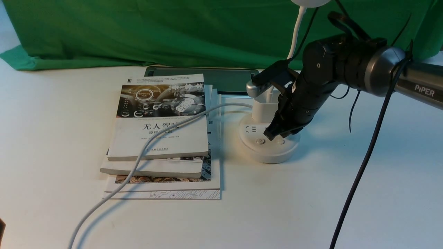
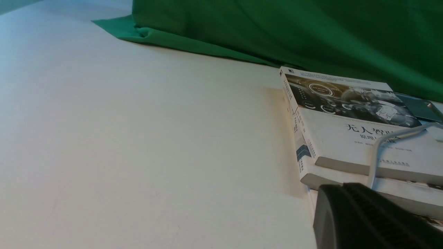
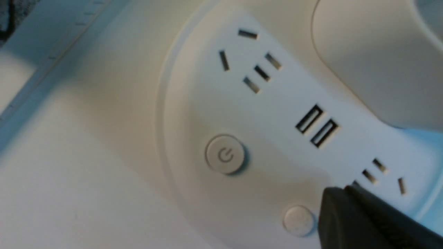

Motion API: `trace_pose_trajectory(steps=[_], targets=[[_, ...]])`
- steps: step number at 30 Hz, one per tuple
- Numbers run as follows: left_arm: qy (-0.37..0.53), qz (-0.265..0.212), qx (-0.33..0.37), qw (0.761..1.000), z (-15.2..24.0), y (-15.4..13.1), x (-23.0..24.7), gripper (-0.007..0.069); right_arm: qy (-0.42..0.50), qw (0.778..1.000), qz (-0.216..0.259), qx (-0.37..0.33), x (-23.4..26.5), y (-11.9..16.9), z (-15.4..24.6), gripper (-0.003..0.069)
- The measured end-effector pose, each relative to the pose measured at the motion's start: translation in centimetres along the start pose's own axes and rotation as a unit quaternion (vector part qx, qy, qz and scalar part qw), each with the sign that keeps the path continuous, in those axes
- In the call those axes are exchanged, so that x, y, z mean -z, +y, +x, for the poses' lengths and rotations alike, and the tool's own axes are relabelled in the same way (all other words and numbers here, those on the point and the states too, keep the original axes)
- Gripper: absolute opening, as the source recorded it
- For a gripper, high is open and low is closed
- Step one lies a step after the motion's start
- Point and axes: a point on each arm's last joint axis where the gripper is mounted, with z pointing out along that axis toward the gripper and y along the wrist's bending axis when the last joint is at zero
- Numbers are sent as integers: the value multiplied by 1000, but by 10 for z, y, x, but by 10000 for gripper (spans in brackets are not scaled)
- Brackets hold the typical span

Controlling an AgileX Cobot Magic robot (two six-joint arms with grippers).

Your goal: Turn on the desk lamp on the white desktop with your hand.

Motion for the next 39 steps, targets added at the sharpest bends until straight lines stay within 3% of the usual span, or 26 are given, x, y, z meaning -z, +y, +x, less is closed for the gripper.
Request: trace_pose_trajectory(steps=[32, 36, 38, 39], targets=[[0, 0, 0, 1000, 0, 0, 0, 21, 26, 1000, -16, -1, -10, 5, 3, 30], [0, 0, 0, 1000, 0, 0, 0, 21, 5, 1000, -10, -2, 12, 5, 1, 30], [0, 0, 0, 1000, 0, 0, 0, 21, -22, 1000, -2, -4, 36, 5, -3, 31], [0, 0, 0, 1000, 0, 0, 0, 21, -65, 998, 11, -9, 73, 4, -7, 34]])
